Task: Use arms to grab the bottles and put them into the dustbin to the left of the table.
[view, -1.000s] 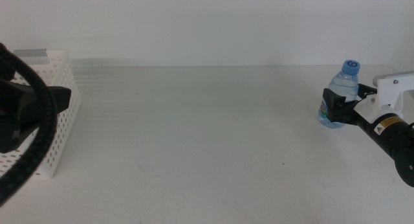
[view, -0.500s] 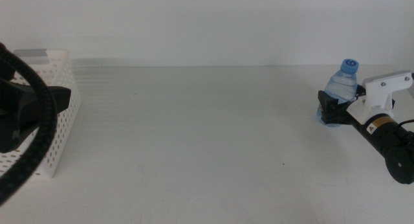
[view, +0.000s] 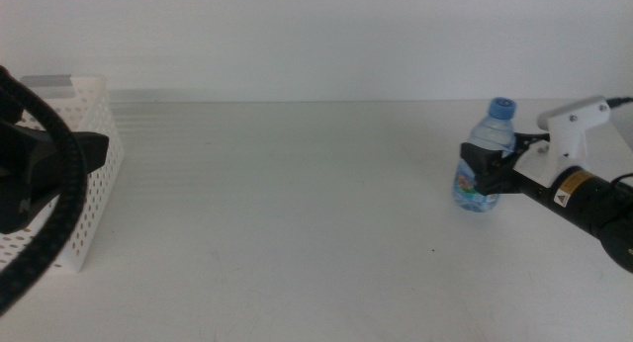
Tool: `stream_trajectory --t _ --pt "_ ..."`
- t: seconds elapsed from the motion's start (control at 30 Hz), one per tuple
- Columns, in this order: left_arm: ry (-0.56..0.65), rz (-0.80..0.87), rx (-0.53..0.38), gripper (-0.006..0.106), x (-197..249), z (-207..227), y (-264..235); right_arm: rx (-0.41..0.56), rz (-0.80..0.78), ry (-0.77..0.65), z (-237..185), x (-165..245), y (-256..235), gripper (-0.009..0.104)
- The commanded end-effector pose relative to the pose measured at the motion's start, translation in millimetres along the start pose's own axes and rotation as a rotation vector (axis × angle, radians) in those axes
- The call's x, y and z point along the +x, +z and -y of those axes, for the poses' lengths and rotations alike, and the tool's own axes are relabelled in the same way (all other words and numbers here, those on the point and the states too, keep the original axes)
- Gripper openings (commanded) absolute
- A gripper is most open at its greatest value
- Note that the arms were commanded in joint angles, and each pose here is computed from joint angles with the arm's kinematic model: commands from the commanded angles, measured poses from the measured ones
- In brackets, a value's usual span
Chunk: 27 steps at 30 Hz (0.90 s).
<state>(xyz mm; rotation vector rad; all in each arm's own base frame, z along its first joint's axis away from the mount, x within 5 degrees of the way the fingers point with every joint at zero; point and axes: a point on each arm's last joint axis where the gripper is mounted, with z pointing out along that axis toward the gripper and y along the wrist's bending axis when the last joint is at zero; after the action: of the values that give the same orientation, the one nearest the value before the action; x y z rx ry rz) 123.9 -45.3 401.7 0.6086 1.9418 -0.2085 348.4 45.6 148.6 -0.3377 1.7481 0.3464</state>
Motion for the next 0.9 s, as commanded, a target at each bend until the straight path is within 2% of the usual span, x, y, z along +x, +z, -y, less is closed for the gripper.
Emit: stream_trajectory --t 0.0,0.17,0.33,0.43,0.67,0.87 --pt "-0.017 0.09 -0.017 0.082 -12 -1 -6 -0.091 0.215 -0.051 -20 -60 -12 0.0" --pt "-0.017 0.09 -0.017 0.082 -12 -1 -6 -0.188 0.208 -0.02 -63 -101 -22 0.0" --pt "-0.017 0.09 -0.017 0.082 -12 -1 -6 -0.423 0.215 -0.077 -118 -125 -22 0.0" --pt "-0.017 0.09 -0.017 0.082 -12 -1 -6 -0.509 0.213 -0.071 -141 -132 -16 0.0" --pt "-0.017 0.09 -0.017 0.082 -12 -1 -6 -0.628 0.203 -0.088 -183 -126 18 0.0" --pt "-0.017 0.09 -0.017 0.082 -12 -1 -6 -0.676 0.178 -0.109 -206 -103 66 0.0"
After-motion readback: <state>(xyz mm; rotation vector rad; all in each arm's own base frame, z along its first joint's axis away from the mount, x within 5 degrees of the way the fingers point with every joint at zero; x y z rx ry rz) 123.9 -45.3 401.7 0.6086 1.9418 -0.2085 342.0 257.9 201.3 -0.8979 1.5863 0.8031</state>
